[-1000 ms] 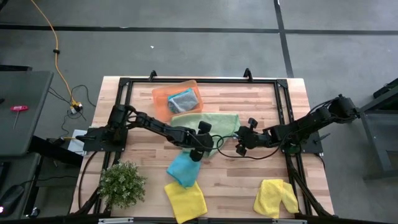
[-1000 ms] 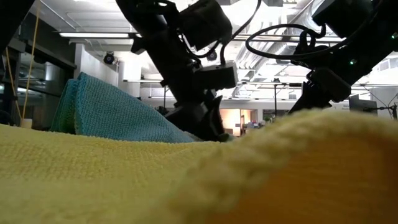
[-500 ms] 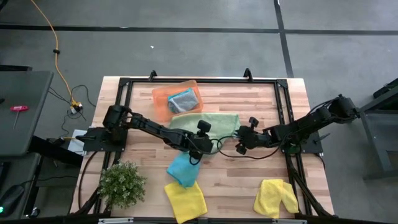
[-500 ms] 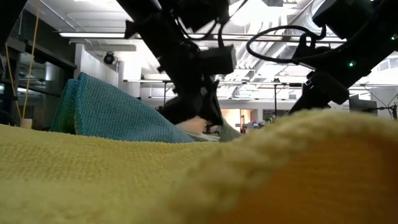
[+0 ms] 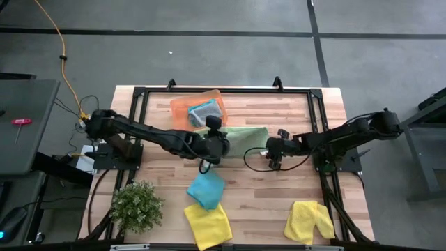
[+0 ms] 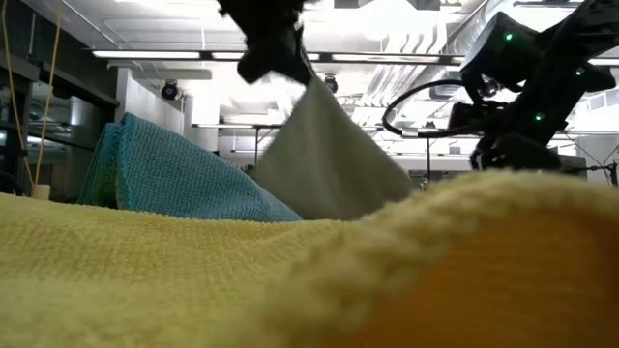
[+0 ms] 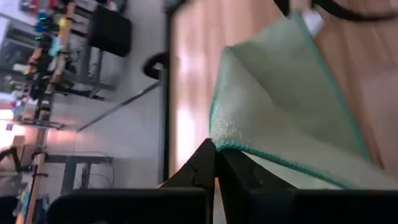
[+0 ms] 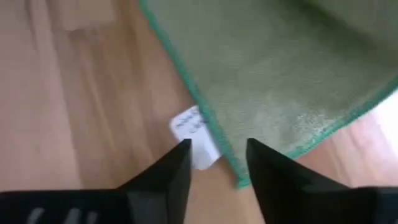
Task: Fold microfiber towels
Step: Fold the green microfiber cloth
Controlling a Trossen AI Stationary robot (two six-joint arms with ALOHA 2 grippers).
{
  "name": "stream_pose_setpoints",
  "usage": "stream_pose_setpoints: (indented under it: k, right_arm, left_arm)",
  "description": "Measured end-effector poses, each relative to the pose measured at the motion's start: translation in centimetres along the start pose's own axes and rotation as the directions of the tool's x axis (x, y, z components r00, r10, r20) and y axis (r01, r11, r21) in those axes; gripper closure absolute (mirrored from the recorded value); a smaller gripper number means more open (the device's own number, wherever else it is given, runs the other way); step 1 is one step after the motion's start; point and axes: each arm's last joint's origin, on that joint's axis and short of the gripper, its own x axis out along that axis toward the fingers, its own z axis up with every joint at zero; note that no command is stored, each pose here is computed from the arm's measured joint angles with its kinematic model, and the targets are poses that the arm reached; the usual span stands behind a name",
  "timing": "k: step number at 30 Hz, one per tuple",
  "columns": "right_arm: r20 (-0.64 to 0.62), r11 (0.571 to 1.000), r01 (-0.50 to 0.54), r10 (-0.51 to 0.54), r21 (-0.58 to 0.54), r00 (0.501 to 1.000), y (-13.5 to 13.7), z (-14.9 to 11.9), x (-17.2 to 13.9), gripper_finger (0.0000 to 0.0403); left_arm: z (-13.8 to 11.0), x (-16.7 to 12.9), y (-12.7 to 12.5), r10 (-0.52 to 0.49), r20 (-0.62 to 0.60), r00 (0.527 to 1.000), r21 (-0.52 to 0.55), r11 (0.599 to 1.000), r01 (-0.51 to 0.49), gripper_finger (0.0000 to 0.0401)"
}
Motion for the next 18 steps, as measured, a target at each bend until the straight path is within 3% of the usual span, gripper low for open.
stream_pose_setpoints:
  k: [8, 14, 18]
  right_arm:
    - [0.018, 0.992, 0.125, -0.125, -0.016, 0.992, -2.0, 0.5, 0.4, 0.019]
    - [-0.011, 0.991, 0.13, -0.131, -0.02, 0.991, -3.1, 0.5, 0.5, 0.0183]
    - [-0.074, 0.997, 0.081, -0.079, 0.019, 0.994, -3.4, 0.0, 0.6, 0.0182]
  left_arm:
    - [-0.1, -2.6, 2.6, 0.036, 0.062, 0.997, -0.097, 0.995, -0.03, 0.0401]
    - [-0.4, -2.7, 2.6, 0.053, 0.024, 0.998, -0.078, 0.996, -0.051, 0.0401]
    - [-0.8, -2.7, 2.5, 0.063, -0.017, 0.998, -0.067, 0.996, -0.064, 0.0401]
